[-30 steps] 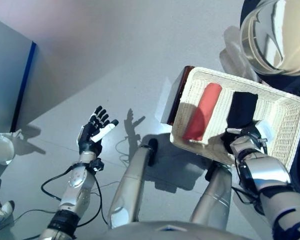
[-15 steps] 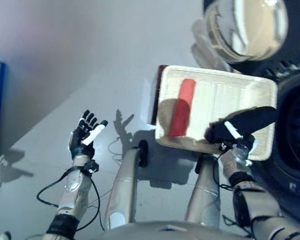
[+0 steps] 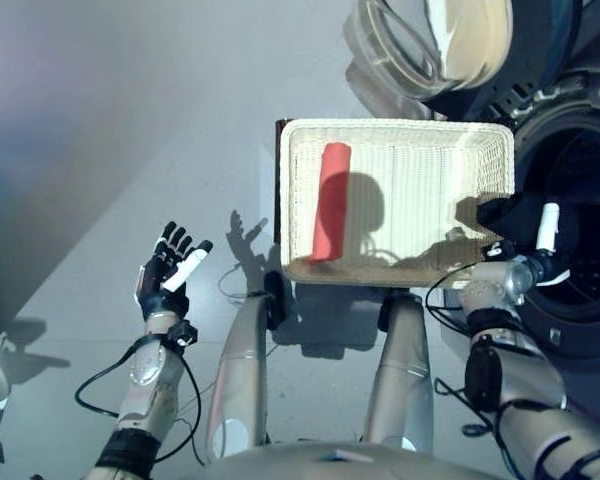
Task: Pick up the clothes and place them into the washing machine
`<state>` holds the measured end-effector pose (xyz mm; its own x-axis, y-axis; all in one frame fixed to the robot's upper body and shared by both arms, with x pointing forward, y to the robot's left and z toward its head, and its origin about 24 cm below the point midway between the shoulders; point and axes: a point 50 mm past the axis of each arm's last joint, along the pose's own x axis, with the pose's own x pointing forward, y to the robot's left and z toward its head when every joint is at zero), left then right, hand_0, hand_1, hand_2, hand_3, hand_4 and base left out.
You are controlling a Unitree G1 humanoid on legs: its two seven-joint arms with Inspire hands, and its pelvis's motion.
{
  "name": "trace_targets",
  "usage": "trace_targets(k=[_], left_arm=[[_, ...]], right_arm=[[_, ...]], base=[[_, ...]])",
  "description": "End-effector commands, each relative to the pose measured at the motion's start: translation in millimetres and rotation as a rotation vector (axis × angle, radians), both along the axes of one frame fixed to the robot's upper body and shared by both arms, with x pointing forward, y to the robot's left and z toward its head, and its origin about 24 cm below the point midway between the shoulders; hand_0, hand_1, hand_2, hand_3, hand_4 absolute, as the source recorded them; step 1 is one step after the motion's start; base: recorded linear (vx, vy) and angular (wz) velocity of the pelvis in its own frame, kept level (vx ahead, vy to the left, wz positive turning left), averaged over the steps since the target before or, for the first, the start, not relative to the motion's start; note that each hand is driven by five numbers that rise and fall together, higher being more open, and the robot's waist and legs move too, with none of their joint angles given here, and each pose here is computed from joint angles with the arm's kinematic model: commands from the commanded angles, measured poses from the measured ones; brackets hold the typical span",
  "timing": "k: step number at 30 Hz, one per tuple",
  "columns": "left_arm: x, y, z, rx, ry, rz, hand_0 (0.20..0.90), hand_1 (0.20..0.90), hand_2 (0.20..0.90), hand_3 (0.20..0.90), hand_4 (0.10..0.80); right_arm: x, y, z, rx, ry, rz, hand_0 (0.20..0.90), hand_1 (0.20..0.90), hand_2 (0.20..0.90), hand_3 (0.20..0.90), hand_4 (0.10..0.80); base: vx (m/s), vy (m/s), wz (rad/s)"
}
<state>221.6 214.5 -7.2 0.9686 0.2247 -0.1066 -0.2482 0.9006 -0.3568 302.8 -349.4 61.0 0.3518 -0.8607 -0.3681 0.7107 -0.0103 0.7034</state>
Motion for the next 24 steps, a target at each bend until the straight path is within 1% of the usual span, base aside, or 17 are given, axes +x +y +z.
trace_targets(k=[1, 3, 8, 14, 19, 24], left_arm=[[-1.4, 7.8, 21.3, 0.016, -0.128, 0.004, 0.9, 0.9, 0.9, 0.9, 0.8], [-3.8, 5.1, 17.0, 0.01, -0.104, -0.016, 0.9, 0.9, 0.9, 0.9, 0.8], [-4.5, -2.5, 16.3, -0.008, -0.095, -0.062, 0.9, 0.9, 0.9, 0.9, 0.8], [-10.0, -0.3, 12.5, 0.002, -0.073, -0.072, 0.9, 0.9, 0.9, 0.9, 0.8], [-12.8, 2.9, 10.4, 0.01, -0.061, -0.074, 0.9, 0.9, 0.9, 0.9, 0.8], [-14.6, 9.0, 10.6, 0.014, -0.059, -0.043, 0.9, 0.9, 0.9, 0.9, 0.8]], right_arm=[[-23.5, -53.3, 49.1, -0.066, -0.177, -0.244, 0.2, 0.2, 0.2, 0.2, 0.3], [-22.9, -58.2, 55.4, -0.017, -0.212, -0.274, 0.2, 0.2, 0.2, 0.2, 0.3], [-21.3, -61.8, 71.1, 0.073, -0.34, -0.36, 0.2, 0.2, 0.2, 0.2, 0.3], [-35.6, -83.3, 97.7, 0.03, -0.349, -0.433, 0.2, 0.2, 0.2, 0.2, 0.3], [-61.5, -107.9, 123.2, -0.019, -0.388, -0.537, 0.2, 0.2, 0.2, 0.2, 0.3], [-79.7, -120.2, 141.1, -0.079, -0.406, -0.604, 0.2, 0.2, 0.2, 0.2, 0.3]], base=[[0.123, 0.014, 0.31], [0.116, 0.004, 0.17], [-0.032, 0.011, -0.03], [-0.01, 0.002, 0.0], [0.0, 0.0, 0.0], [0.0, 0.0, 0.0]])
